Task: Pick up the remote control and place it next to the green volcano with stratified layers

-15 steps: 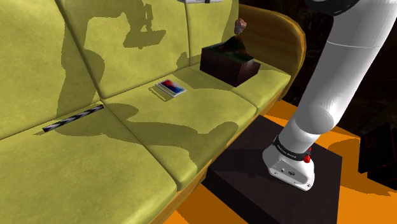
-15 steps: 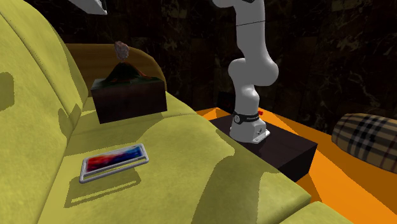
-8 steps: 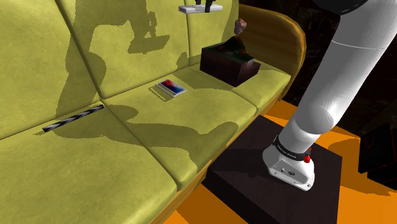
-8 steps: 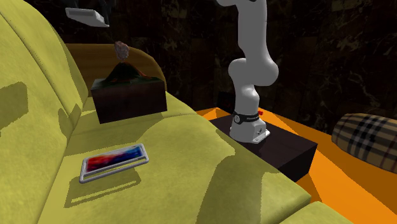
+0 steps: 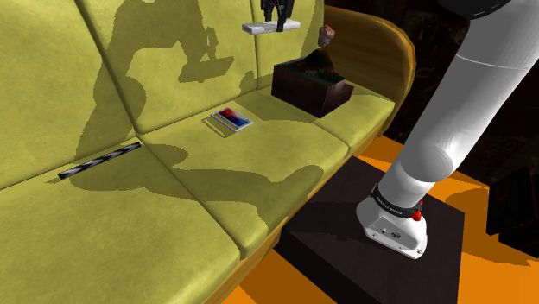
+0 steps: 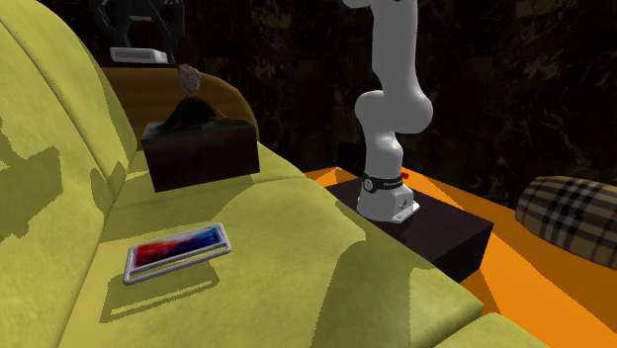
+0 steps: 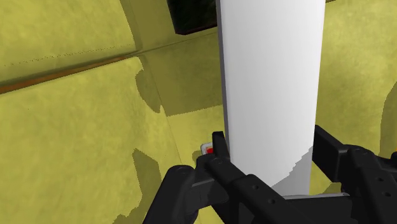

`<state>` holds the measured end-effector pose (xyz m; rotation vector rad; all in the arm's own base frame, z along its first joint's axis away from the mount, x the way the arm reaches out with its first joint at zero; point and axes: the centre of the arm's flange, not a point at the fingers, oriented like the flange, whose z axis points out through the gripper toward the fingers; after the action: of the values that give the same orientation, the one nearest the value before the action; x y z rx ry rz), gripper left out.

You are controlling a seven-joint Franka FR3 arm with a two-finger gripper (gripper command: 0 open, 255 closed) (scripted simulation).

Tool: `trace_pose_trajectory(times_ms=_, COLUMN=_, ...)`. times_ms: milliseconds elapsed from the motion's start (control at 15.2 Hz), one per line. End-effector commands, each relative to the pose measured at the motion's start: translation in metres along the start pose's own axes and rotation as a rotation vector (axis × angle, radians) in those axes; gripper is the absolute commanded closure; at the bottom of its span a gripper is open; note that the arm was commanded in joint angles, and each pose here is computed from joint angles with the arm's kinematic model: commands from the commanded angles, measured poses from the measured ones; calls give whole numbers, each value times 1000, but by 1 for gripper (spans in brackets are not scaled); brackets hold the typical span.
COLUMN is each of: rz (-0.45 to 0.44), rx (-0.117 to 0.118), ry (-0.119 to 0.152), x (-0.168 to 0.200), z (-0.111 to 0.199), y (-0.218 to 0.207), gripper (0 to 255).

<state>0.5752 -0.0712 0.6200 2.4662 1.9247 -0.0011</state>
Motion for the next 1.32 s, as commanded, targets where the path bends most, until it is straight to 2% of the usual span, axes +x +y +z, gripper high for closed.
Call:
trace_pose_trajectory(times_ms=0, rz=0, rx=-1, ry=0, x=1, z=11, y=-1, gripper=255)
trace_pose_trajectory(times_ms=1254, rz=0, rx=-1, ry=0, x=2, z=112, y=-2, gripper=255)
